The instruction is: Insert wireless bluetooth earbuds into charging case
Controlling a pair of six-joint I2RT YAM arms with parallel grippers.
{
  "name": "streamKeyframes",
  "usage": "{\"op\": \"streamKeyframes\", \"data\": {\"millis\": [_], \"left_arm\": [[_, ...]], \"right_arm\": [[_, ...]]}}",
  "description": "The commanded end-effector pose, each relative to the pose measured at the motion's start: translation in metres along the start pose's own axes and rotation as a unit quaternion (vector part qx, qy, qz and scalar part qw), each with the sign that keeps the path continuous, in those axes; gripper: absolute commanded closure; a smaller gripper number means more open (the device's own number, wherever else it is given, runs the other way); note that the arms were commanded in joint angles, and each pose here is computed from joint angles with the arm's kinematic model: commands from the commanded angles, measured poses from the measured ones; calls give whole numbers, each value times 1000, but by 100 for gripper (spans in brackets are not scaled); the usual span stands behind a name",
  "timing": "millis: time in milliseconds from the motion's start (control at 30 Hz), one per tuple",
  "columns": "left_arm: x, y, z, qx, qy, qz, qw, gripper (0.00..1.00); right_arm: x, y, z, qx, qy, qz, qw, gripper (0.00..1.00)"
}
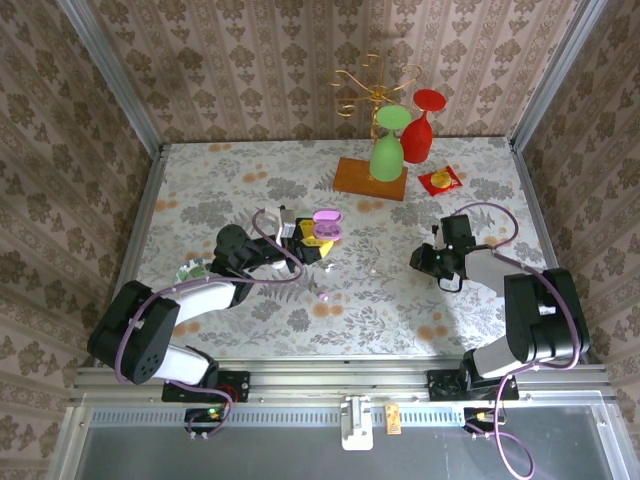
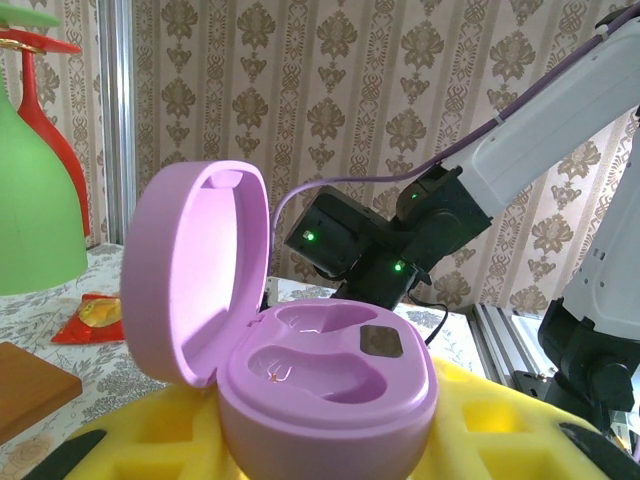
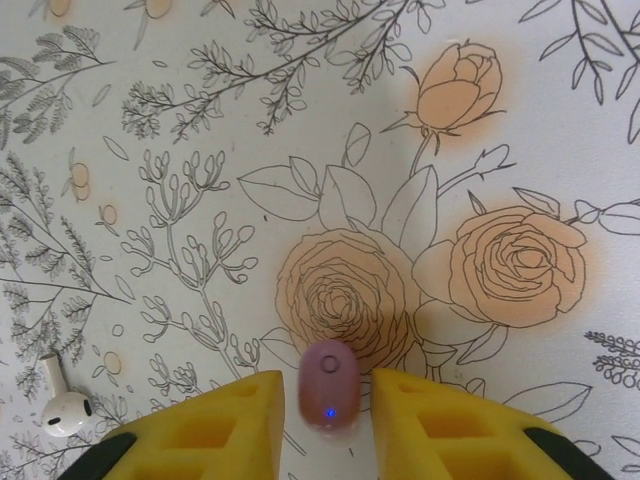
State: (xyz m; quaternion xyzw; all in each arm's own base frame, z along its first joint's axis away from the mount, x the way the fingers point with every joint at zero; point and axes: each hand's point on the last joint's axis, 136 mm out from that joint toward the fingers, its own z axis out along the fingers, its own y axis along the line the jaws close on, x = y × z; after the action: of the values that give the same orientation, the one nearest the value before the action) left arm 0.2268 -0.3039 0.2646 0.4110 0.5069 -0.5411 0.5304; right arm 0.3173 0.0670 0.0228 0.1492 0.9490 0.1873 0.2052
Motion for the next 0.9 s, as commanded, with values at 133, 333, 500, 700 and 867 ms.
{"op": "streamKeyframes", "data": {"millis": [133, 333, 500, 700, 867], "left_arm": [[-11, -5, 3, 15, -13, 23, 1000, 70], [-9, -4, 3, 14, -12, 21, 1000, 70], [-9, -4, 4, 14, -11, 21, 1000, 70], [-8, -2, 4, 13, -10, 23, 1000, 70], [-7, 0, 3, 10, -10, 22, 1000, 70]], "right_arm": [[-1, -8, 4, 23, 9, 2, 1000, 77], [-2, -7, 4, 20, 9, 4, 1000, 83], [-3, -5, 1, 16, 4, 1, 1000, 84], [4, 15, -9, 8, -24, -26, 999, 84], [31, 40, -13, 45, -30, -66, 996, 84]]}}
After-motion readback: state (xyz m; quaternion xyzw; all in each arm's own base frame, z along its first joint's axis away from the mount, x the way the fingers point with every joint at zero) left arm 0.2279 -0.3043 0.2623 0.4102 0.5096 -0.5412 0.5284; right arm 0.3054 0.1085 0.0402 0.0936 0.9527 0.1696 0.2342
